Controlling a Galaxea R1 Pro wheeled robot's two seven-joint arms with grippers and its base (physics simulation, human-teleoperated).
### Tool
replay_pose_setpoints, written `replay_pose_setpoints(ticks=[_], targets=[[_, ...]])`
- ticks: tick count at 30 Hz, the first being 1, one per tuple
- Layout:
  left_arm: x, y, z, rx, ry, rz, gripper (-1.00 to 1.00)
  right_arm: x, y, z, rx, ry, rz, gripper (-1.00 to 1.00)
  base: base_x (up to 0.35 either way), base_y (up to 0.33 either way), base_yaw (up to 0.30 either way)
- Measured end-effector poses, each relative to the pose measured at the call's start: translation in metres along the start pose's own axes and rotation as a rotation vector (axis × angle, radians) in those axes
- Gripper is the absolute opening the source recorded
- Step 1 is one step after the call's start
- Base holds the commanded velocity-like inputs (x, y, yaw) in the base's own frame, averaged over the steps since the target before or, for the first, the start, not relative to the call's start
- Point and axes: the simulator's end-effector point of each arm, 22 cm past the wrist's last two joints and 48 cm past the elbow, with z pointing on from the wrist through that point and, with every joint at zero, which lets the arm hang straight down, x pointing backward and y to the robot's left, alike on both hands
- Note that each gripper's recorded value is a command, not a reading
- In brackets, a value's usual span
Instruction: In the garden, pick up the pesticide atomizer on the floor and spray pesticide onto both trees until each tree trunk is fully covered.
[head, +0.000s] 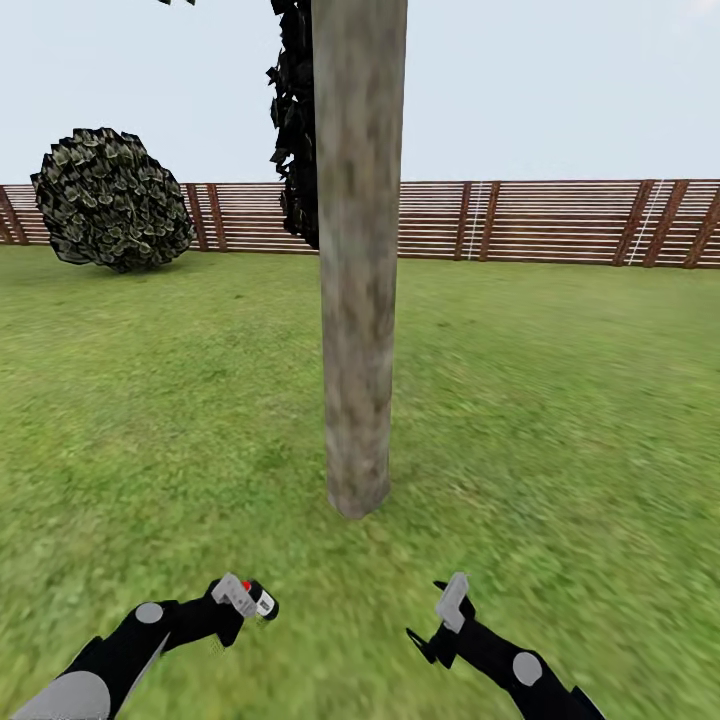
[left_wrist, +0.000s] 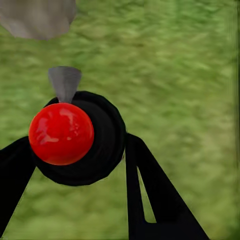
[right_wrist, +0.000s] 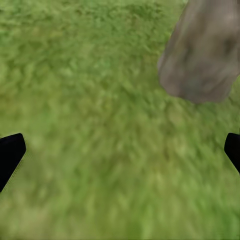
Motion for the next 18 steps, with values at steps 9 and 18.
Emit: replay_pose_setpoints(ticks=[9, 18], targets=[[-0.046, -0.003, 0.009, 0.041, -0.023, 0.051, -1.0, -0.031, 0.017, 0.014, -0.069, -0.025, -0.033, 1.0, 0.0, 0.0, 0.0], [-0.061, -0.055, 0.007, 0.292, 0.162, 0.321, -1.0, -0.111, 0.051, 0.011, -0.354, -0.085, -0.102, 1.0, 0.0, 0.0, 0.0]])
